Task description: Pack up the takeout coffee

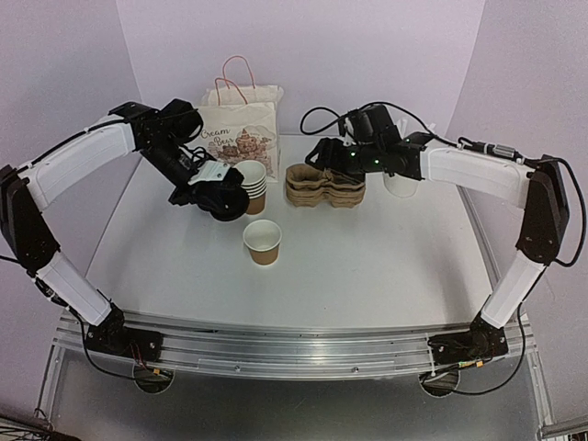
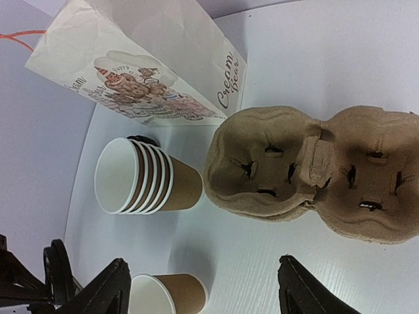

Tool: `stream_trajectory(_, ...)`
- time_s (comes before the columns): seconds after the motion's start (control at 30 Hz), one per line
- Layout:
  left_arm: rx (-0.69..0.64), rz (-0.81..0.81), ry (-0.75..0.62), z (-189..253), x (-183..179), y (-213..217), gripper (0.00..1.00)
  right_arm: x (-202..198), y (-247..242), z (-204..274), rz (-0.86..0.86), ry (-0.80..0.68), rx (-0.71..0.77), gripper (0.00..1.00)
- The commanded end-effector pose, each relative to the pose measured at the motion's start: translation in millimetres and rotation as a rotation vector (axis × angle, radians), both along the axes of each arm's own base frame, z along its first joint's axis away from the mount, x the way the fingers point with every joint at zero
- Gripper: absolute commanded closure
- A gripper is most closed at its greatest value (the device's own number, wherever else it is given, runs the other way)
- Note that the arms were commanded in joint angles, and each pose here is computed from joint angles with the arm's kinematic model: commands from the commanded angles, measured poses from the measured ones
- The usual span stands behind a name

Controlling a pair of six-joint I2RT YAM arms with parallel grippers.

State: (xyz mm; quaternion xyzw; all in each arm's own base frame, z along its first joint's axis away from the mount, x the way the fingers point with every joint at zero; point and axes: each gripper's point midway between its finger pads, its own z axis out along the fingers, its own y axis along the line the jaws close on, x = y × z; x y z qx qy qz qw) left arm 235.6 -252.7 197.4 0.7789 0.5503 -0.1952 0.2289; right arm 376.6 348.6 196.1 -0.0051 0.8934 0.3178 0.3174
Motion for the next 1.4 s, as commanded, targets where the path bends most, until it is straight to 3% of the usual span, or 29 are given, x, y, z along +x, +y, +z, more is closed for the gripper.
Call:
stream_trajectory(0.0, 0.041, -0.115, 0.132, -10.6, -22.4, -23.7, 1.0, -14.2, 17.1, 18.6, 0.05, 0.027, 0.077, 0.25)
stream_trajectory(0.5, 0.051, -0.21, 0.043, -52.7, -10.3, -73.8, 1.0, -63.2, 67.2, -31.1, 0.283, 0.247, 0.126, 0.44)
stream_trajectory(1.1, 0.118, -0.294, 0.085, -71.2, -29.3, -58.1, 1.0, -75.5, 99.4, -44.3, 0.405, 0.284, 0.138, 0.62)
stream_trajectory(1.37, 0.096, -0.263, 0.047, -81.3, -18.6, -66.8, 1.0, -85.3, 112.2, -54.9, 0.437, 0.288, 0.116, 0.66)
